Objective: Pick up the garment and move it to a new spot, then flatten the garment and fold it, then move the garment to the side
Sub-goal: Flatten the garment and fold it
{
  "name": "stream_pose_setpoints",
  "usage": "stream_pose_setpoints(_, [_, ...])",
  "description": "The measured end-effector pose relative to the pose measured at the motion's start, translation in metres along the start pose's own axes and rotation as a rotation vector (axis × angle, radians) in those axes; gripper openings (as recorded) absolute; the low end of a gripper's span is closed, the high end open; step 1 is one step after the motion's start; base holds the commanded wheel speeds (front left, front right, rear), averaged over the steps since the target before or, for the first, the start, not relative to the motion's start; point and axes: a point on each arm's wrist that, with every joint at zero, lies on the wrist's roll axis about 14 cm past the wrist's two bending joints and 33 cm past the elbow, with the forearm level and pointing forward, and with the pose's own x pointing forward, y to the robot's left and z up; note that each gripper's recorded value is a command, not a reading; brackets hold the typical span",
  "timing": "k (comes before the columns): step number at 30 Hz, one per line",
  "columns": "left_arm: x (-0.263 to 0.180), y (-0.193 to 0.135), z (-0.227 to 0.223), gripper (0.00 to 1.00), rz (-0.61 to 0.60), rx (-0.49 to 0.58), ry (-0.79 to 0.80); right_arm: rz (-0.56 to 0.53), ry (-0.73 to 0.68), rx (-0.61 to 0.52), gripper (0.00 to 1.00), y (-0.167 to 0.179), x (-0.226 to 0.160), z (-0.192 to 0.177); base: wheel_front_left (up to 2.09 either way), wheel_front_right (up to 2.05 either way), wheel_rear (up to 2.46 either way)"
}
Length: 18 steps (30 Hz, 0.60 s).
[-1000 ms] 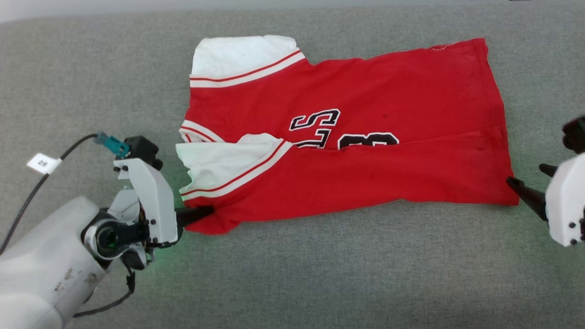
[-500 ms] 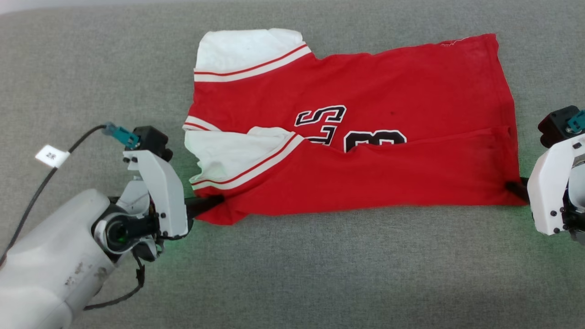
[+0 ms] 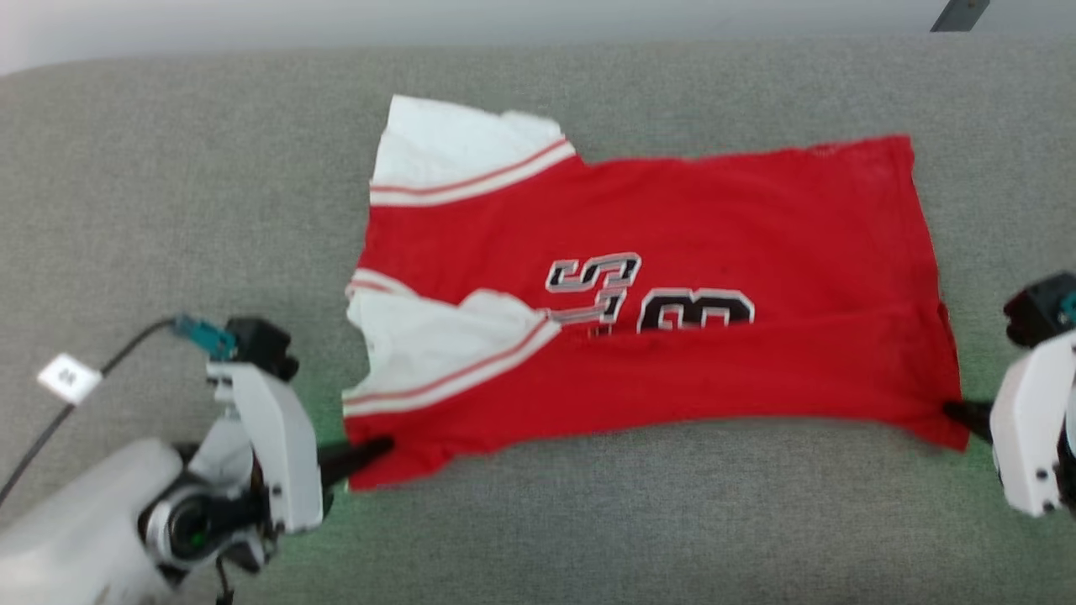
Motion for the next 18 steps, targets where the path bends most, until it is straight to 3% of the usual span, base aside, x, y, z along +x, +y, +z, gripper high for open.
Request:
stream_pose_setpoints(8, [-0.018,-0.013,-0.035,0.00,-0.015,-0.006,0.030,0.036,0.046,0.023,0.00,0.010,-0.017,-0.033,0.00,0.00,0.00])
stream_pose_setpoints(9, [-0.020,-0.015,-0.036,0.13,-0.016,-0.007,0.027,0.035,0.035,0.023,0.16,0.010,-0.019,-0.033,0.00,0.00,0.00])
stream_pose_setpoints(10, [-0.021,-0.015,-0.037,0.36,-0.012,-0.008,0.021,0.028,0.016,0.024,0.75,0.009,-0.020,-0.031,0.00,0.00,0.00])
stream_pose_setpoints(11, [-0.022,-0.016,-0.037,0.73,-0.010,-0.006,0.013,0.019,-0.003,0.025,1.00,0.008,-0.021,-0.028,0.00,0.00,0.00])
stream_pose_setpoints(12, [-0.023,-0.016,-0.035,1.00,-0.003,-0.004,-0.001,0.014,-0.018,0.024,1.00,0.008,-0.022,-0.026,0.00,0.00,0.00])
stream_pose_setpoints(18, [-0.039,-0.009,-0.005,1.00,0.050,0.026,-0.141,-0.043,-0.263,0.029,1.00,0.000,-0.042,0.014,0.00,0.00,0.00])
